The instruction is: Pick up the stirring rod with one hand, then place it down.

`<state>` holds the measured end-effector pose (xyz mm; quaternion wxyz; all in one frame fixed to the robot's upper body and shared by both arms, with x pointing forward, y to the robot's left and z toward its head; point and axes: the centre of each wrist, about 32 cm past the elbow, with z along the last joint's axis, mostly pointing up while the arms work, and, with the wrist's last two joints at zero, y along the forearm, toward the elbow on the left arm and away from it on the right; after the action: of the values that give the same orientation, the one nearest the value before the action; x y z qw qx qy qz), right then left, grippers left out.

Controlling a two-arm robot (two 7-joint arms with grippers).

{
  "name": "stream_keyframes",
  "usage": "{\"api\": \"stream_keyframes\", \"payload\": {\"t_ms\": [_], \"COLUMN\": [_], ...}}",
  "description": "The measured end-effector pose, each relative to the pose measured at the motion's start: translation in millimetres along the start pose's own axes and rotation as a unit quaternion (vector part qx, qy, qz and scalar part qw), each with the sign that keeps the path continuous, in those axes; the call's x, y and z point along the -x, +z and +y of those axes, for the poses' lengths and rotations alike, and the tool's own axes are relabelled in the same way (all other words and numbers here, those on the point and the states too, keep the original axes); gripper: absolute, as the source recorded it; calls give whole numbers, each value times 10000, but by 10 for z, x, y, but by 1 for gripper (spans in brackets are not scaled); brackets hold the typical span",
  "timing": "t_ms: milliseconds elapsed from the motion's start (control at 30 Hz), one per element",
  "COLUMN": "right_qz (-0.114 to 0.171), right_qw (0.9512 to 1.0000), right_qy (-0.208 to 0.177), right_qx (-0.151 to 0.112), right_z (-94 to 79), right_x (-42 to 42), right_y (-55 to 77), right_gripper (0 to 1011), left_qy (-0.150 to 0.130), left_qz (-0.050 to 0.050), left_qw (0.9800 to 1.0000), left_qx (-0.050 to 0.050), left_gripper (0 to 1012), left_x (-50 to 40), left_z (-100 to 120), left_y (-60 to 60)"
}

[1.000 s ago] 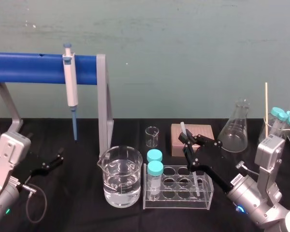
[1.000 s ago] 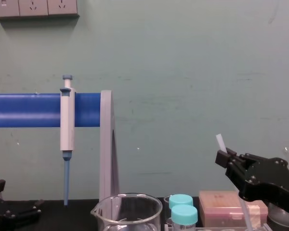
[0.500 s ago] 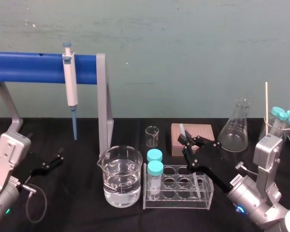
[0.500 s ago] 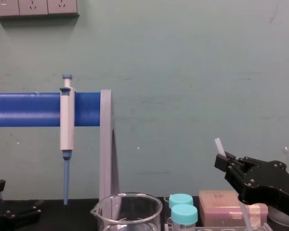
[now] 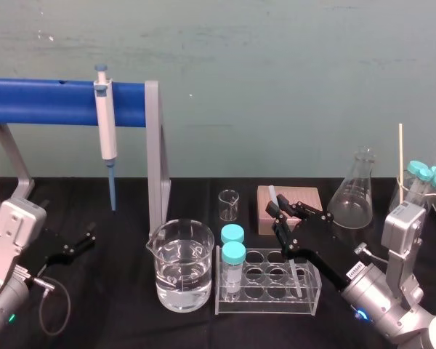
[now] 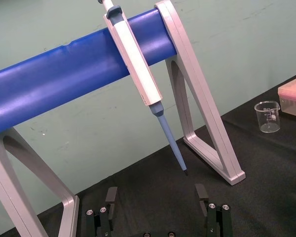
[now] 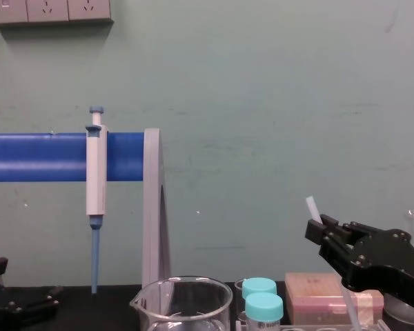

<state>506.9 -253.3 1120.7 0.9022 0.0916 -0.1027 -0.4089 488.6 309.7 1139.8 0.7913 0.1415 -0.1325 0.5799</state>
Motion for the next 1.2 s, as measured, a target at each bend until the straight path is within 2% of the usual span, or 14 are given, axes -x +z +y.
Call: {"api": "stream_keyframes", "payload": {"t_ms": [67, 100, 200, 233, 300, 567, 633, 667, 767, 800, 933, 967, 1167, 1200], "right_qz": [-1, -2, -3, -3, -3, -4, -4, -4, -4, -4, -4, -4, -115, -183], "right_qw": [10000, 10000, 10000, 10000, 10000, 10000, 10000, 10000, 10000, 10000, 10000, 10000, 9998, 9992], "right_qy": [0, -1, 0, 0, 0, 0, 0, 0, 1, 0, 1, 0, -123, -328], "right_qx": [-2, -4, -5, -6, -7, -7, -7, -8, -7, -8, -7, -7, -68, -160], "right_z": [0, 0, 0, 0, 1, 0, 0, 0, 0, 0, 1, 0, 5, 5], "right_x": [0, 0, 0, 0, 0, 0, 0, 0, 0, 0, 0, -1, 11, 17], "right_y": [1, 1, 2, 2, 2, 2, 2, 2, 2, 2, 2, 2, 33, 73], "right_gripper": [174, 241, 299, 359, 397, 681, 715, 780, 835, 889, 952, 995, 1000, 1000], "left_qy": [0, 0, 0, 0, 0, 0, 0, 0, 0, 0, 0, 0, 0, 0], "left_qz": [0, 0, 0, 0, 0, 0, 0, 0, 0, 0, 0, 0, 0, 0], "left_qw": [10000, 10000, 10000, 10000, 10000, 10000, 10000, 10000, 10000, 10000, 10000, 10000, 10000, 10000], "left_qx": [0, 0, 0, 0, 0, 0, 0, 0, 0, -1, 0, 0, 0, 0], "left_gripper": [1000, 1000, 1000, 1000, 1000, 1000, 1000, 1000, 1000, 1000, 1000, 1000, 1000, 1000], "left_x": [0, 0, 0, 0, 0, 0, 0, 0, 0, 0, 0, 0, 0, 0], "left_z": [0, 0, 0, 0, 0, 0, 0, 0, 0, 0, 0, 0, 0, 0], "left_y": [0, 0, 0, 0, 0, 0, 0, 0, 0, 0, 0, 0, 0, 0]}}
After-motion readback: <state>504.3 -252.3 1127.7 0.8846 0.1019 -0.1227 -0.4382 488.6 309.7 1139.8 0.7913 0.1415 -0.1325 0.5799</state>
